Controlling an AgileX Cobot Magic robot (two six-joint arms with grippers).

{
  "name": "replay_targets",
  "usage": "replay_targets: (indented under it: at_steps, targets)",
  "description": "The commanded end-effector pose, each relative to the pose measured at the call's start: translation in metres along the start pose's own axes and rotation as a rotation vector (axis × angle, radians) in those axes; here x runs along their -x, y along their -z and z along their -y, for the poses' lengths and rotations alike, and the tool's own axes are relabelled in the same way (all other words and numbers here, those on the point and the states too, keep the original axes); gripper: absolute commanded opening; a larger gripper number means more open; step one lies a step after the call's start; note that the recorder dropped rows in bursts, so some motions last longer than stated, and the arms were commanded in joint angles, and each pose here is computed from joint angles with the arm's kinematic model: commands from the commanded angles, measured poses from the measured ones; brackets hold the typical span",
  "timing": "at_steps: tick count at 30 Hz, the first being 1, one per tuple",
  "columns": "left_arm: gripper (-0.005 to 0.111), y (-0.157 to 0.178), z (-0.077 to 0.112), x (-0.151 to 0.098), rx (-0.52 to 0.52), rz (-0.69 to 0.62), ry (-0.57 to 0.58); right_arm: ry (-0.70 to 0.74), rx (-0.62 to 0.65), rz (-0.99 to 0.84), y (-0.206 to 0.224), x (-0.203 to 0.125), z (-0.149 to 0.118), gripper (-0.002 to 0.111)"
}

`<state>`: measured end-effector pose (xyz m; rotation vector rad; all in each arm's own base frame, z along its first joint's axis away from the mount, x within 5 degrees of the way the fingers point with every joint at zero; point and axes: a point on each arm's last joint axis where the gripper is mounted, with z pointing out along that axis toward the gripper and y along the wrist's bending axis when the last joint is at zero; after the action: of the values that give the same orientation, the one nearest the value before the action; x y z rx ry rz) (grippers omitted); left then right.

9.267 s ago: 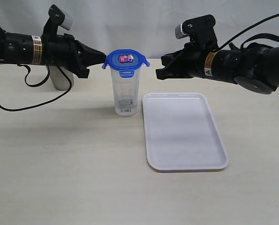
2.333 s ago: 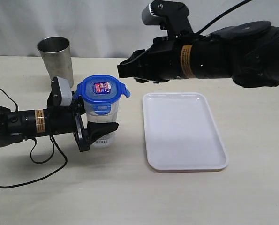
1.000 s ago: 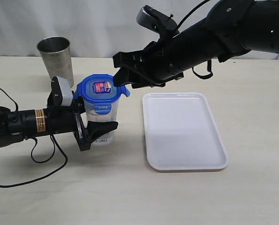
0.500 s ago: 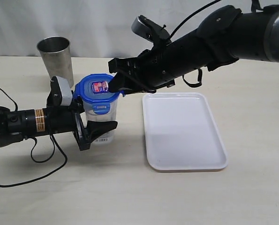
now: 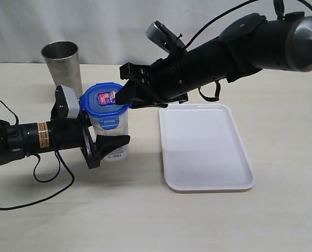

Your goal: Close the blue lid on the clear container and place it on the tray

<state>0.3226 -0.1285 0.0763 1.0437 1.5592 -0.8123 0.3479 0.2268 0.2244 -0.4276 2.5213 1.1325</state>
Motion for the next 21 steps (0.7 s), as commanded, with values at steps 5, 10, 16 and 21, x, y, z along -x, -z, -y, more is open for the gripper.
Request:
replay_targets:
  at_steps: [5, 10, 16, 21]
  targets:
    - [0.000, 0.000, 0.001, 0.007, -0.007, 0.038, -0.010, 0.211, -0.126, -0.006, 0.016, -0.003, -0.005, 0.059]
    - [0.000, 0.000, 0.001, 0.007, -0.006, 0.038, 0.012, 0.306, -0.173, 0.073, 0.038, 0.004, -0.019, 0.059]
    - [0.000, 0.000, 0.001, 0.007, -0.004, 0.039, 0.016, 0.490, -0.165, 0.147, 0.071, 0.007, -0.047, 0.062]
    - [0.000, 0.000, 0.001, 0.007, -0.004, 0.039, 0.016, 0.878, -0.107, 0.101, 0.085, -0.011, -0.087, 0.047]
